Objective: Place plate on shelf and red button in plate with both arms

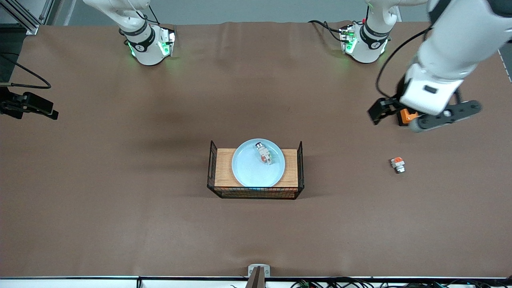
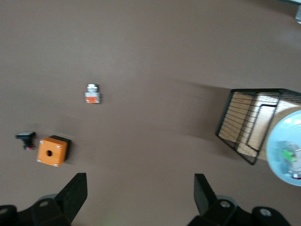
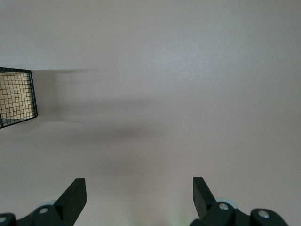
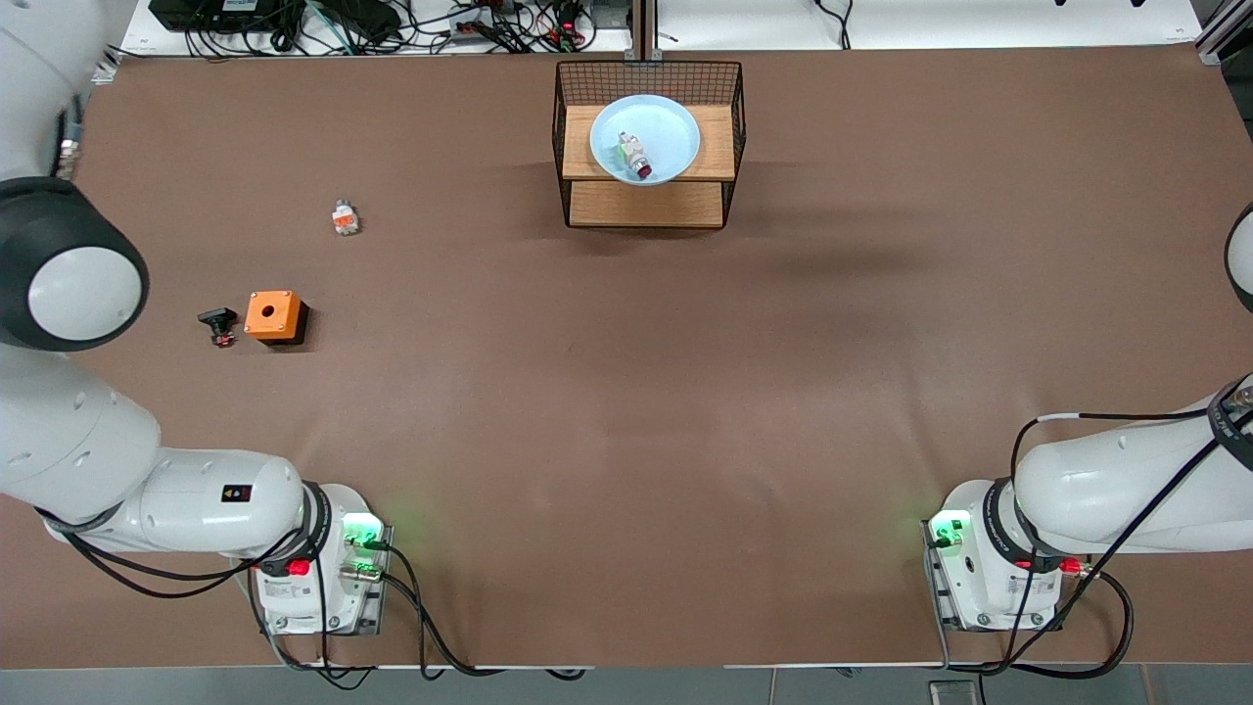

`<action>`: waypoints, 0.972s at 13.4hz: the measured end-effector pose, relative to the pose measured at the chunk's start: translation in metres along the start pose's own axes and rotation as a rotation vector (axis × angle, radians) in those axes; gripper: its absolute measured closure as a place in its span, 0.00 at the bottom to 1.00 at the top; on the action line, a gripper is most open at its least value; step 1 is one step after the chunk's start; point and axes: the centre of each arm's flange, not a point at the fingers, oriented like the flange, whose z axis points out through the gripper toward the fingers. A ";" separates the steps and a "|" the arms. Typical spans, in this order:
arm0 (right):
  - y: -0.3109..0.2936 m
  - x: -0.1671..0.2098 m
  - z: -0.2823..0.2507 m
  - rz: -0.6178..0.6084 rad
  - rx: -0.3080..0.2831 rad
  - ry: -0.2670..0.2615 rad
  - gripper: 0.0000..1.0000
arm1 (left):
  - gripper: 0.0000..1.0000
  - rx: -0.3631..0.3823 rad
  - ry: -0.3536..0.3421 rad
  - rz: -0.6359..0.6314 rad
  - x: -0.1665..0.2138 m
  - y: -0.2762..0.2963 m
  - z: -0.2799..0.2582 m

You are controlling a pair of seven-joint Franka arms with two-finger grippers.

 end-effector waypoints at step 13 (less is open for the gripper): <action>0.002 0.000 -0.002 0.002 -0.002 0.008 0.00 | 0.00 0.007 -0.011 0.165 -0.015 -0.127 -0.029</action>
